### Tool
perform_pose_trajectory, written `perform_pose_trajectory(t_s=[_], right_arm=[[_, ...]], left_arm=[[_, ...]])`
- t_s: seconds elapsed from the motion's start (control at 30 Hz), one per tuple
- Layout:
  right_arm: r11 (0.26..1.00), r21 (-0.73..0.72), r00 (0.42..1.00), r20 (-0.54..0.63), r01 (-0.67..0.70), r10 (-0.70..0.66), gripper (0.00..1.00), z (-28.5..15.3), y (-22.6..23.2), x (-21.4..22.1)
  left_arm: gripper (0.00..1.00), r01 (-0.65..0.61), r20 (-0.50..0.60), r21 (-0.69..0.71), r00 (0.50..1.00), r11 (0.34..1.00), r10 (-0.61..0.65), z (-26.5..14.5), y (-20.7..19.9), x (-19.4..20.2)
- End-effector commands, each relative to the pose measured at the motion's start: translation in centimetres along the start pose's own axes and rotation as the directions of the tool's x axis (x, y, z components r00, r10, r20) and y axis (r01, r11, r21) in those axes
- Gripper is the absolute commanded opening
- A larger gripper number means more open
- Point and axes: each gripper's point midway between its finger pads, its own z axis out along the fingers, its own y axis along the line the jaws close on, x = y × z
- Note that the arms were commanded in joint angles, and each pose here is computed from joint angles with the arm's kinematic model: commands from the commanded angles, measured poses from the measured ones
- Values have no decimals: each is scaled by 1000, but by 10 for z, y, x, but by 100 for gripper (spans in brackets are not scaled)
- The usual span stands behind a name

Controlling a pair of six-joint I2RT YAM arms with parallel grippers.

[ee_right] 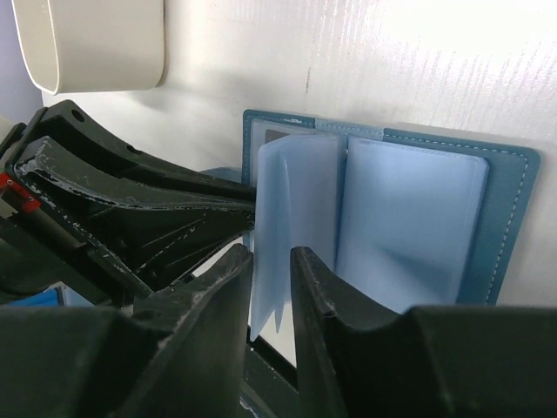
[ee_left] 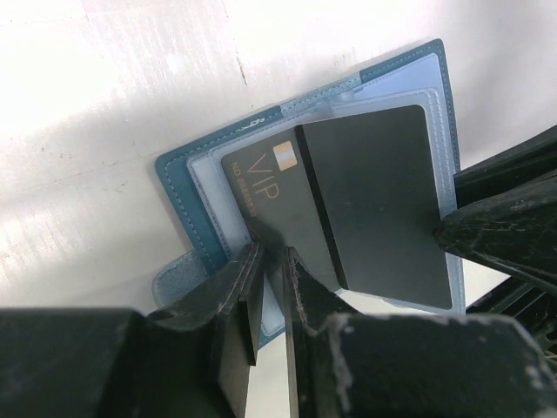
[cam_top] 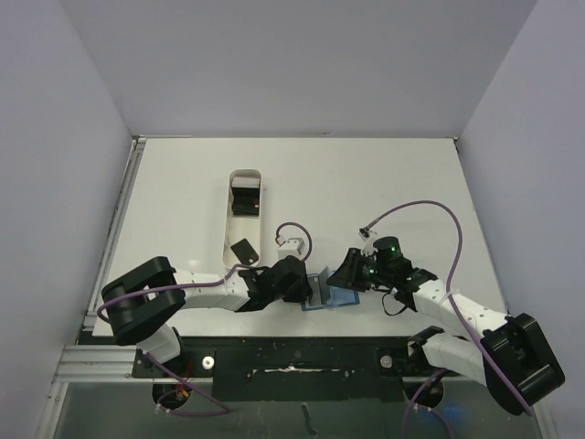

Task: Put the credit cards into the card holder
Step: Turn over the card slot in the card holder.

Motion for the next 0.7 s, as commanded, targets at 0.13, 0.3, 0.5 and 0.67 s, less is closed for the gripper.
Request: perform_pose_trajectory(t_s=[0.13,0.3,0.5,0.67], right_arm=[[1000,-27,999,42,12,-10,22,4,3,-9],[998,-59,999,41,15,-13,30,5,8,-9],[995,-94,999,46,21,-17,29,4,15,-10],[991,-127,998,54,32,-25,29,0,24,-13]], left_arm=[[14,14,35,36,999,999,-15,-3,-10,-8],[14,14,37,33,999,999,-15,-4,-9,-8],[14,14,37,32,999,999,-15,-3,-9,-8],[14,15,39,31,999,999,-17,-3,-9,-9]])
